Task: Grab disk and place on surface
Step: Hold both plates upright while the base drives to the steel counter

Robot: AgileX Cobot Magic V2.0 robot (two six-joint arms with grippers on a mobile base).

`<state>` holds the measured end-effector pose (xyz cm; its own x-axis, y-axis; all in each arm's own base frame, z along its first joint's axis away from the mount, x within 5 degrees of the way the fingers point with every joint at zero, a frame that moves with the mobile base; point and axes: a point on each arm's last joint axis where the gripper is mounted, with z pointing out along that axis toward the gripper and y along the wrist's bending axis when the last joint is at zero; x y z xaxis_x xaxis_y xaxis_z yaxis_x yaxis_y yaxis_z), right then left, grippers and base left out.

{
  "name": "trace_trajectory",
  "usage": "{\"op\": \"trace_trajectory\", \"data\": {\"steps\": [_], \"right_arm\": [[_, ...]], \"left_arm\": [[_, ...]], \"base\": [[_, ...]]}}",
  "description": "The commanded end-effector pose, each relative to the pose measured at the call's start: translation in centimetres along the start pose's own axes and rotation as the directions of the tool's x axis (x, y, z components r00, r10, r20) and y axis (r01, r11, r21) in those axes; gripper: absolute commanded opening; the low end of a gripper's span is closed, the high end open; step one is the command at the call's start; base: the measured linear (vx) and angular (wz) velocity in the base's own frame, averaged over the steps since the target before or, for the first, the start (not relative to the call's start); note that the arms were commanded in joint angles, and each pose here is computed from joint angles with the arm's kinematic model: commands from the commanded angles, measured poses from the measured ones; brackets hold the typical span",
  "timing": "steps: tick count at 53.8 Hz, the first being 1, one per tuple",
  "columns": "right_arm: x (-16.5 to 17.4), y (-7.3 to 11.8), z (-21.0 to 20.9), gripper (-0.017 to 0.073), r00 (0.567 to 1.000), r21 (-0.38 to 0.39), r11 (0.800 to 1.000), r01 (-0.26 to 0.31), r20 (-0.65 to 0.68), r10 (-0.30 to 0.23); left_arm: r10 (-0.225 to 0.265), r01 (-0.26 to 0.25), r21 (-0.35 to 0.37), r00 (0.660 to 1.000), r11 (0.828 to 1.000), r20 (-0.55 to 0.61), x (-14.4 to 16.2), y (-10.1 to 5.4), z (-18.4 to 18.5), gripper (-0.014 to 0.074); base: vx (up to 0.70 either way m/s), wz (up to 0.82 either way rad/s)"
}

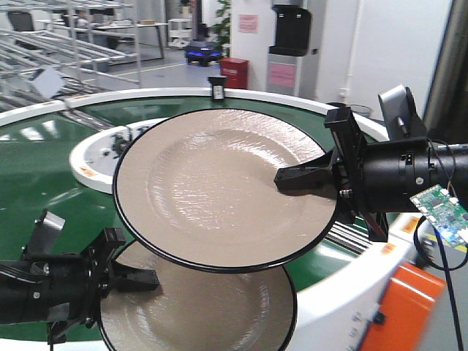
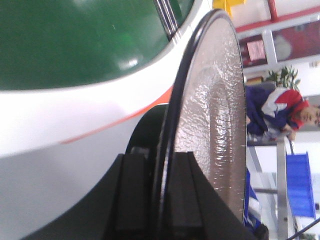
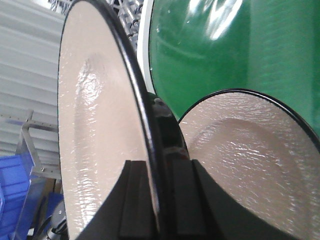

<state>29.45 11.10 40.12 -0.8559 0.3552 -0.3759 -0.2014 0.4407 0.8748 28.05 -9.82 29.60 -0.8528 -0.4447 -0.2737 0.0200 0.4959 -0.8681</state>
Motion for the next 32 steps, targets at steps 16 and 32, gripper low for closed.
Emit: {"op": "trace_trajectory", "data": {"steps": [16, 32], "right_arm": [[-0.52, 3.11, -1.65, -0.0008, 0.996, -0.129, 0.992, -0.008, 0.090, 0.019], [-0.52, 3.10, -1.64, -0.0008, 0.996, -0.128, 0.992, -0.007, 0.090, 0.019]], "left_arm": [[-0.042, 0.038, 0.116, 0.999, 0.993, 0.032, -0.27, -2.47, -1.07, -0.0001], [-0.042, 0.038, 0.116, 0.999, 0.993, 0.032, -0.27, -2.47, -1.07, -0.0001]], "base": [[-0.20, -0.55], [-0.12, -0.69]]}}
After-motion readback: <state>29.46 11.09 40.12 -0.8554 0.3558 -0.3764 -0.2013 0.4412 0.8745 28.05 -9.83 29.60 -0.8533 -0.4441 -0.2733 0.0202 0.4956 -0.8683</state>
